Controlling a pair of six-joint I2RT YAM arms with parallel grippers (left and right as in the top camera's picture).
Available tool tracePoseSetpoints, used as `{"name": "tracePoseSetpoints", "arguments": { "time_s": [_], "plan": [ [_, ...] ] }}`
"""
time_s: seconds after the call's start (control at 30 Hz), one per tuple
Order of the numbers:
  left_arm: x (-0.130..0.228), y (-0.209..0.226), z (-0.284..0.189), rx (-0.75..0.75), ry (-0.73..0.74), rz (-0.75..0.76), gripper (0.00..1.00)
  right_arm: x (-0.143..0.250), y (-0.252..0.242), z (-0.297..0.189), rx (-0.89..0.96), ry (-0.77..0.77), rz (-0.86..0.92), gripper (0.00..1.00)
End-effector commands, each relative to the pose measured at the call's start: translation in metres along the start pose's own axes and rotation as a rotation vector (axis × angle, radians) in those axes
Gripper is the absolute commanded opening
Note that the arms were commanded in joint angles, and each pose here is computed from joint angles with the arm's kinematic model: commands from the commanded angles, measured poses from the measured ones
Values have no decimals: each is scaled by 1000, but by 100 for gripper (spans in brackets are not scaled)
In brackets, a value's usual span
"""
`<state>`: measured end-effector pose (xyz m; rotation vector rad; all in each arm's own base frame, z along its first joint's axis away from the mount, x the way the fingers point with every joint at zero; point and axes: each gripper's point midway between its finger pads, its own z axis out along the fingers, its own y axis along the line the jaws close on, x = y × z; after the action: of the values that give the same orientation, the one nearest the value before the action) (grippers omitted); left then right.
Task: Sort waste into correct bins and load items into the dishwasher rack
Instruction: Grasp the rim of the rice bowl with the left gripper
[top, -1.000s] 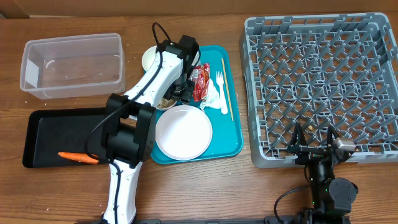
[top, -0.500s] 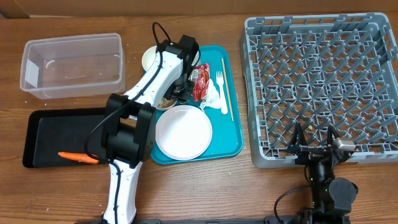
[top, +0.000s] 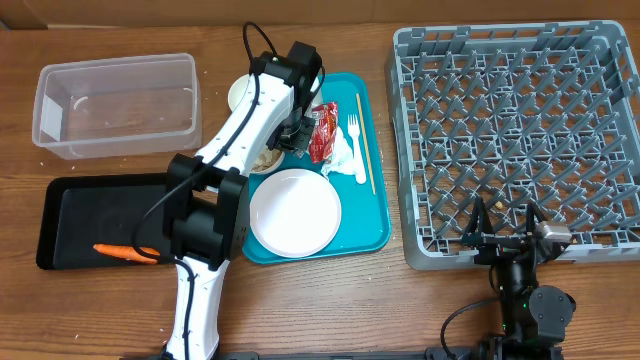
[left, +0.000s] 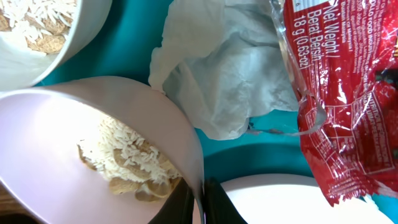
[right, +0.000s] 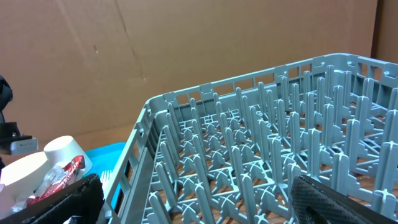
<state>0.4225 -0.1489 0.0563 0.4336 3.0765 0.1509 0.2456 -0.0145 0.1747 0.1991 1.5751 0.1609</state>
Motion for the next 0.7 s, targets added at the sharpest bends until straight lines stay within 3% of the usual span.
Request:
{"name": "tracePoseSetpoints", "arguments": {
  "time_s": [0.0, 0.27, 0.67],
  "plan": [
    [-10, 6, -11, -10, -38, -6, 13, 3, 0, 0, -3, 0, 3, 100],
    [-9, 0, -9, 20, -35, -6, 31, 3, 0, 0, -3, 1, 3, 100],
    [0, -6, 6, 51, 0, -3, 33, 3, 0, 0, -3, 0, 3, 100]
  ]
}}
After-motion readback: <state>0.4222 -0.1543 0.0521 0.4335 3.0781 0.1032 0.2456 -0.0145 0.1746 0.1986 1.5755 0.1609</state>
